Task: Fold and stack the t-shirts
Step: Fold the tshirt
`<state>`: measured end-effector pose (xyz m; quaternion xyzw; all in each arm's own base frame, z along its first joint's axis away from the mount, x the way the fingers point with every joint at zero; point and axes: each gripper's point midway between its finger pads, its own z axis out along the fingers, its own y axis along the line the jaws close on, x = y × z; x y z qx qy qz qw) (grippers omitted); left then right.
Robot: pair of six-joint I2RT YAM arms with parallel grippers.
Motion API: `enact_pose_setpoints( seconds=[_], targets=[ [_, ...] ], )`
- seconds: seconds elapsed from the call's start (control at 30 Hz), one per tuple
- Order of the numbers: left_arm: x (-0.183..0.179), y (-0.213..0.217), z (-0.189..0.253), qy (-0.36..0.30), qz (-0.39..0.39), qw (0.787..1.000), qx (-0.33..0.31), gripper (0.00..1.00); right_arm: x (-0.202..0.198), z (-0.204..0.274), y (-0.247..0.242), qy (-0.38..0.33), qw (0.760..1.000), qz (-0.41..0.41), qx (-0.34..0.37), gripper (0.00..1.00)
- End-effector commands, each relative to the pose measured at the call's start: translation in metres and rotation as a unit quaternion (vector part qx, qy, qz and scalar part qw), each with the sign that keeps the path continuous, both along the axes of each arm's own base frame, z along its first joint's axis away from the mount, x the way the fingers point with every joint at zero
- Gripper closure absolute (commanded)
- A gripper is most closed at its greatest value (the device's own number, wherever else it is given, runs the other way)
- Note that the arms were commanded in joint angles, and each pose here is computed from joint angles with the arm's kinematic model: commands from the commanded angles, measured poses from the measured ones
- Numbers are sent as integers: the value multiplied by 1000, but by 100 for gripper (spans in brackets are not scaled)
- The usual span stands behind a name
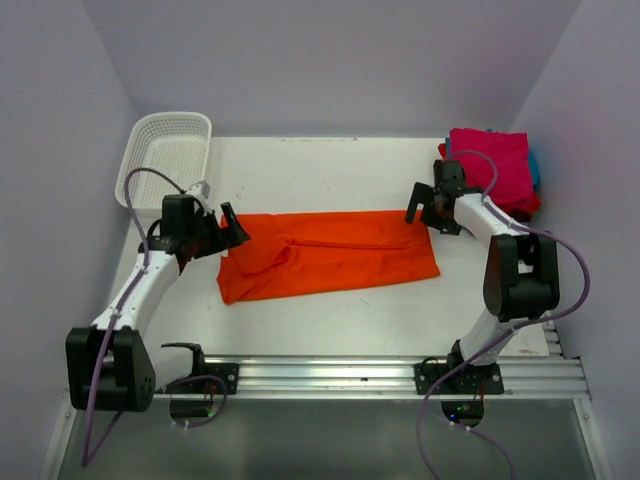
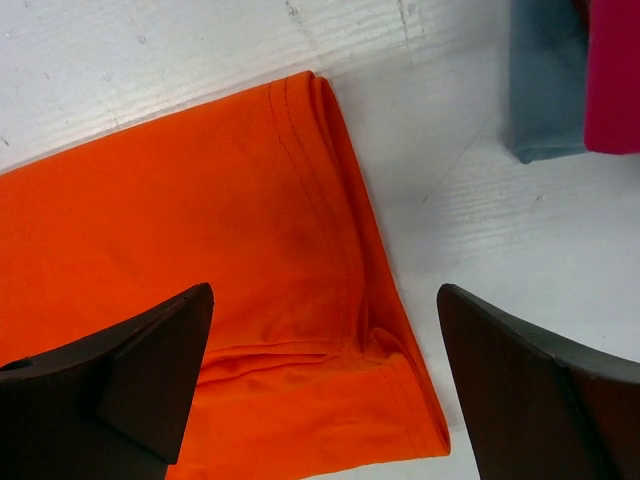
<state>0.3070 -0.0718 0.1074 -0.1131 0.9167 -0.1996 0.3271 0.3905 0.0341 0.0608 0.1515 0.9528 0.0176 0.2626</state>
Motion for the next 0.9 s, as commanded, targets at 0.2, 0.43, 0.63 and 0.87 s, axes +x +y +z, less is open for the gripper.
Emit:
enact_pose_setpoints(
  seconds=[0.2, 0.43, 0.63, 0.87],
  targets=[
    [15, -1, 64, -101, 19, 995, -12, 0, 19, 42, 17, -56, 998, 13, 24, 1],
    [24, -46, -3, -27, -18, 998, -47, 10, 32, 11, 70, -31, 991, 92, 90, 36],
    [9, -77, -41, 10, -36, 996, -85, 92, 18, -25, 83, 17, 989, 111, 96, 100],
    [2, -63, -68, 43, 0, 998, -52, 100, 2, -49, 71, 51, 992, 103, 58, 100]
  ],
)
